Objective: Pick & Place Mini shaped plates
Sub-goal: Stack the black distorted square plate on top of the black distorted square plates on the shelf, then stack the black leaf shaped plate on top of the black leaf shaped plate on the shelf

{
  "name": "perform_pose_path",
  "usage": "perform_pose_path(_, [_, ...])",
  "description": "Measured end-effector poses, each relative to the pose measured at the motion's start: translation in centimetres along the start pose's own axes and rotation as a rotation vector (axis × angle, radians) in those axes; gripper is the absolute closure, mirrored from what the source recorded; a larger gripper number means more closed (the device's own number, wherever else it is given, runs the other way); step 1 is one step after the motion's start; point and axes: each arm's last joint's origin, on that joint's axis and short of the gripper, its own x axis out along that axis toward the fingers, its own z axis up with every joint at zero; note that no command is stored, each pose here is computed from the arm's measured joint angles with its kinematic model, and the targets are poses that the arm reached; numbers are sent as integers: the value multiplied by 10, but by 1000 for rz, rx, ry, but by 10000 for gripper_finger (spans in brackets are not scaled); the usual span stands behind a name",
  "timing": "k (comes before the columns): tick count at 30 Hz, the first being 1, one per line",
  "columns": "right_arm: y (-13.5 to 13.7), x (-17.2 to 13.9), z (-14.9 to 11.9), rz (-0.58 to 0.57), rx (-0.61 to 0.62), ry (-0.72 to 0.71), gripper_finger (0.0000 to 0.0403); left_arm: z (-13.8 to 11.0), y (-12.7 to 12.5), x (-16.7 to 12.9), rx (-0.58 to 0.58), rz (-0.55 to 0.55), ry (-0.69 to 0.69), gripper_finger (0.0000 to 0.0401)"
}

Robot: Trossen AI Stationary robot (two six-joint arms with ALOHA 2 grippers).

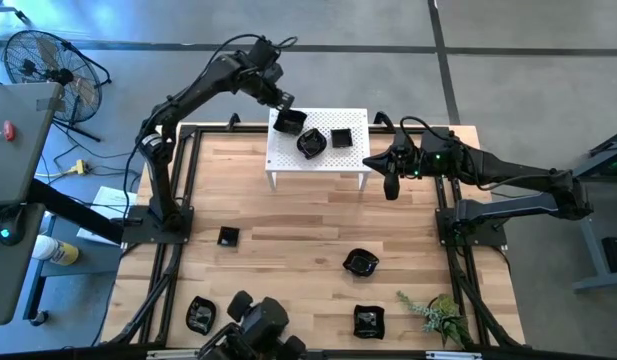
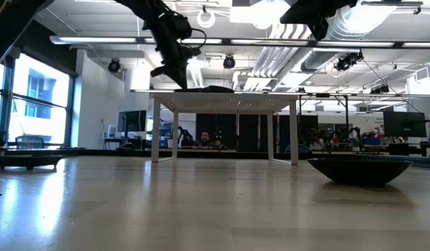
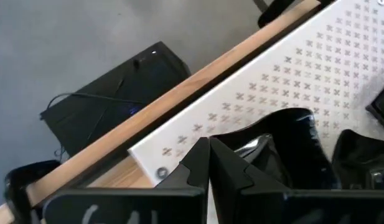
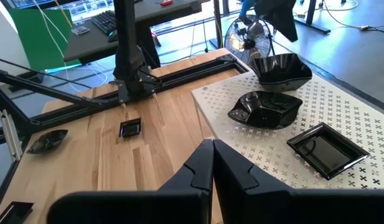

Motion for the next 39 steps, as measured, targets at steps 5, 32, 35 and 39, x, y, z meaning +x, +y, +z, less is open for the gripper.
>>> perform_pose_path(5, [0,0,0,1,1,0,397,1,-2,-7,-1,-32,-25,401])
perform_pose_path(32, [55,42,-90,187,28,788,305,-198,-105,-88,199,-327,-527,401])
perform_pose_path(35, [59,64,-106,223,17,864,285,-218,-101,-90,197,-379,-548,401])
perform_pose_path(39, [62,88,-124,249,5,921,265,-238,-94,-93,174,-431,-569,401])
